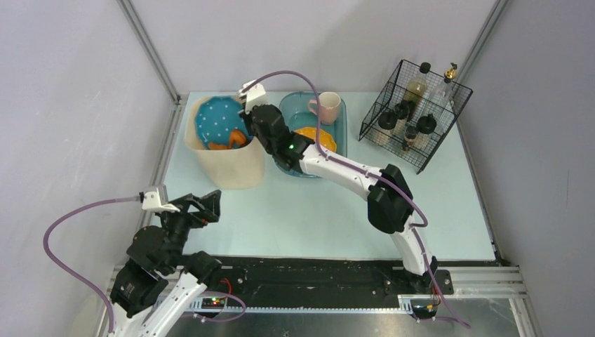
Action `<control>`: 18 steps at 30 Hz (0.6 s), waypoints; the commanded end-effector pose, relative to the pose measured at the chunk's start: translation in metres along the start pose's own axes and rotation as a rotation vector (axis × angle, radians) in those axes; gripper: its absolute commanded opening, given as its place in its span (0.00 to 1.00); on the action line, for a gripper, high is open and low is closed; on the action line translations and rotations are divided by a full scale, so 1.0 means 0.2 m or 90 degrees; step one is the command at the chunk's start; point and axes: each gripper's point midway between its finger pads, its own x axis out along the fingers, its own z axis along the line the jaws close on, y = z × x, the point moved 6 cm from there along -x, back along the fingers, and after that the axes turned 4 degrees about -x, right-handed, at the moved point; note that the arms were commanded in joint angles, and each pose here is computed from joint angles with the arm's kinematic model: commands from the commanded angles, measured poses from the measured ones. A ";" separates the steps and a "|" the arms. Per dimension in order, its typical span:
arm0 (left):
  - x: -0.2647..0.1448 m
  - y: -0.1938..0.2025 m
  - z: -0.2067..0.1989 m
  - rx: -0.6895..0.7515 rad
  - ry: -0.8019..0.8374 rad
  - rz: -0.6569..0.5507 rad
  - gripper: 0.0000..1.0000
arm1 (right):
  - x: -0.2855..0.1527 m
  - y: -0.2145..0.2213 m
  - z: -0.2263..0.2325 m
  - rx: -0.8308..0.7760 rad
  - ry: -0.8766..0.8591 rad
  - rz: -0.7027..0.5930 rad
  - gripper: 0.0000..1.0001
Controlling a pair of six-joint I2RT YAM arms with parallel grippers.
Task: Clear the kitchen counter
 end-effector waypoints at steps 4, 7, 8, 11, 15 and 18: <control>0.02 0.01 0.00 0.000 -0.010 0.006 0.98 | -0.34 -0.81 0.02 -0.025 0.044 -0.398 0.00; 0.02 0.01 0.00 0.001 -0.011 0.007 0.98 | -0.40 -0.84 0.07 -0.066 0.059 -0.460 0.00; 0.02 0.01 0.00 0.002 -0.011 0.007 0.98 | -0.40 -0.82 0.08 -0.099 0.065 -0.469 0.00; 0.02 0.01 0.00 0.001 -0.010 0.007 0.98 | -0.45 -0.84 0.12 -0.135 0.084 -0.523 0.00; 0.02 0.01 0.00 0.002 -0.011 0.008 0.98 | -0.49 -0.85 0.15 -0.187 0.114 -0.558 0.00; 0.02 0.01 0.00 0.002 -0.011 0.008 0.98 | -0.49 -0.83 0.17 -0.225 0.135 -0.569 0.00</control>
